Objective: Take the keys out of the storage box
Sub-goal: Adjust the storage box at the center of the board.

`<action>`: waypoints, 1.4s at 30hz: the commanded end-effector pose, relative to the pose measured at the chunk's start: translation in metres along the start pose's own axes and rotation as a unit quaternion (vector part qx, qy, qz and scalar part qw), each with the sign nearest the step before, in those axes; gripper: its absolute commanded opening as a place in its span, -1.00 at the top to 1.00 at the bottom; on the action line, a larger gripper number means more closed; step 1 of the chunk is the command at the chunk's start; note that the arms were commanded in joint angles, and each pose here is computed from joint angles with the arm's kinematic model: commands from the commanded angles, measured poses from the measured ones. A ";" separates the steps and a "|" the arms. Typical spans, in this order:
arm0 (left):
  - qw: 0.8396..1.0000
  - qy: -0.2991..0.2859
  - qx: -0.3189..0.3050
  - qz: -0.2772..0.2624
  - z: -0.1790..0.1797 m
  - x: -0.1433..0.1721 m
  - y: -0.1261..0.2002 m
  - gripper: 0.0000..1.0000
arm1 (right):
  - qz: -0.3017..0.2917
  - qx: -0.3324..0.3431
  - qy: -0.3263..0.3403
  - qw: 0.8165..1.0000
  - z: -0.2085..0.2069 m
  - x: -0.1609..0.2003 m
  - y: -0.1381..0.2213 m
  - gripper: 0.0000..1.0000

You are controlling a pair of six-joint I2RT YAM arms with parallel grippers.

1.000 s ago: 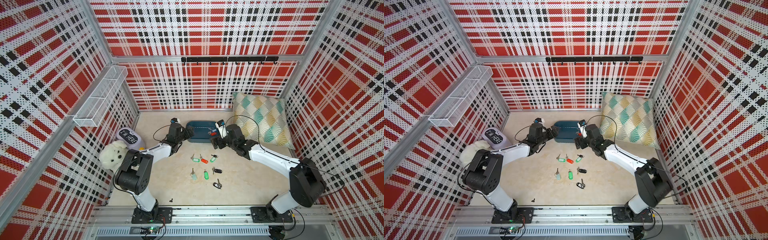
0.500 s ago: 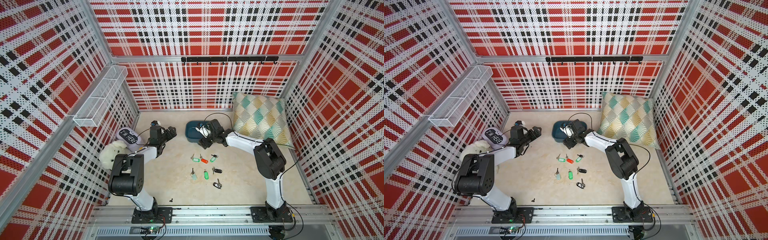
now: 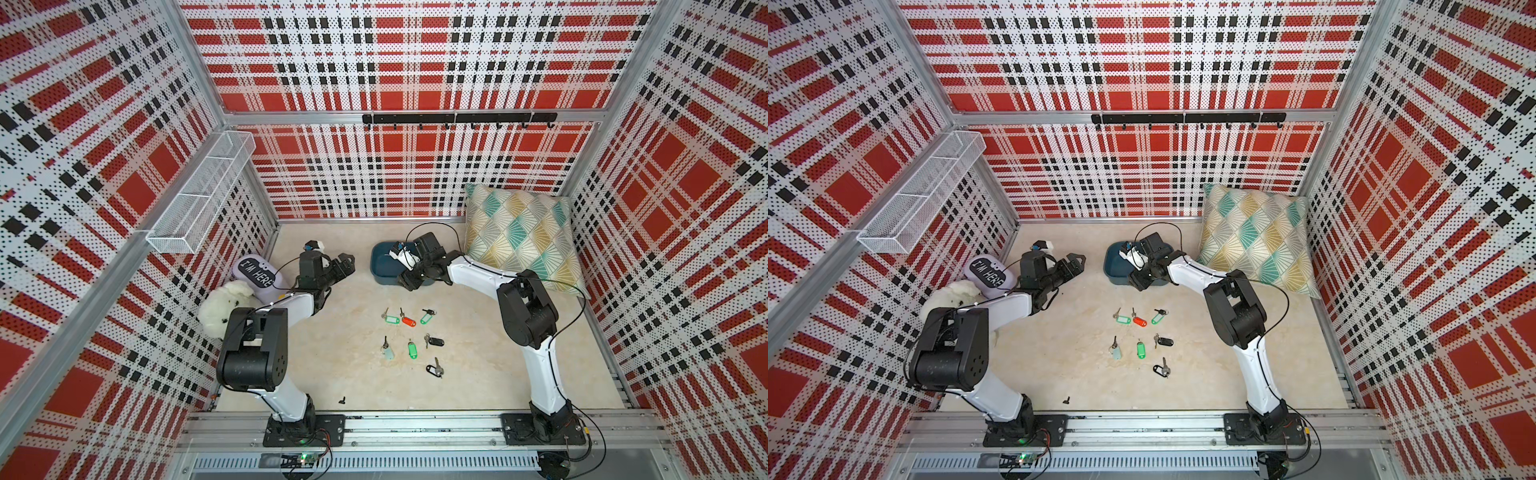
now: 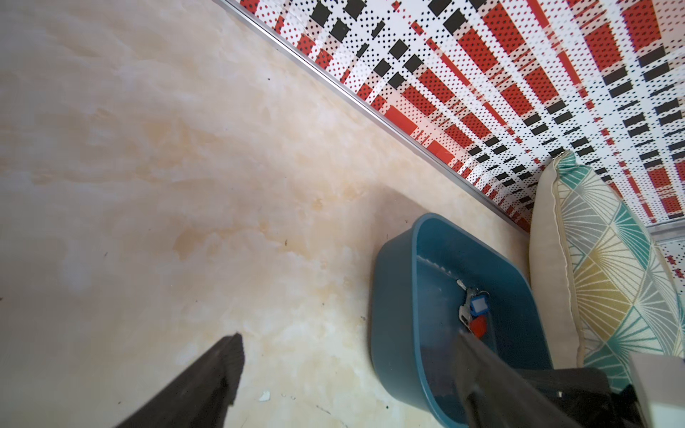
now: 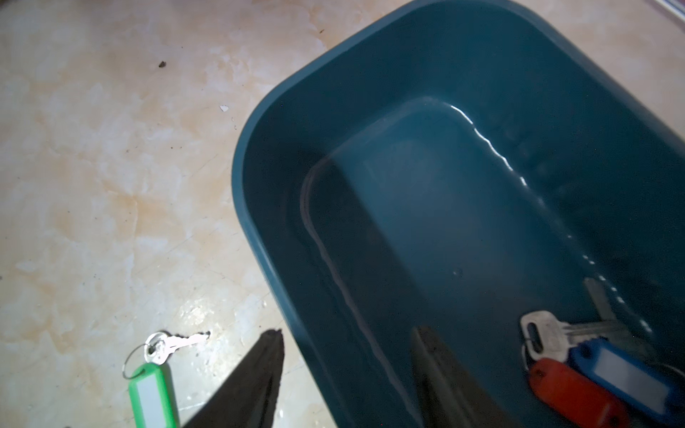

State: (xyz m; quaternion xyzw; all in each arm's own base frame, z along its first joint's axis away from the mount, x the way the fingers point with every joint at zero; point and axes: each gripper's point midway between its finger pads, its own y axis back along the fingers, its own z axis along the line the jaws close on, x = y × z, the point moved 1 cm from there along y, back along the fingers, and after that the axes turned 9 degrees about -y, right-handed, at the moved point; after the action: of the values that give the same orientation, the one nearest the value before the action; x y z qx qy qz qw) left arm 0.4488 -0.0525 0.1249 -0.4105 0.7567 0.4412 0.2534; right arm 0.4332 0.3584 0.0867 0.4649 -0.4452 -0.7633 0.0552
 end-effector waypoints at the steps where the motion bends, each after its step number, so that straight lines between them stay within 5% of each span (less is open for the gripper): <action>1: 1.000 -0.010 0.007 -0.005 0.000 -0.002 -0.001 -0.87 | 0.014 -0.028 -0.003 1.000 0.005 0.002 -0.005 -0.04; 8: 1.000 -0.011 0.007 -0.006 0.000 -0.003 0.000 -0.87 | 0.028 -0.081 0.000 0.996 0.021 -0.003 0.003 0.60; 16: 1.000 -0.010 0.006 -0.009 0.001 -0.005 0.003 -0.87 | 0.030 -0.123 0.002 0.992 0.036 -0.017 0.024 1.00; 27: 1.000 -0.011 0.005 -0.013 0.001 -0.007 0.006 -0.87 | 0.003 -0.190 -0.007 0.982 0.058 -0.052 0.065 1.00; 42: 1.000 -0.011 0.004 -0.015 0.001 -0.006 0.008 -0.86 | -0.020 -0.177 -0.014 0.984 0.047 -0.078 0.090 1.00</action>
State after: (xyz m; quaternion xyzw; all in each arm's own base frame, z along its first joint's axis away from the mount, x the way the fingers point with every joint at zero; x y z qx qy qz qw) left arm 0.4466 -0.0495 0.1217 -0.4104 0.7566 0.4429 0.2511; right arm 0.4110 0.3760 0.1844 0.4301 -0.3024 -0.8412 0.1265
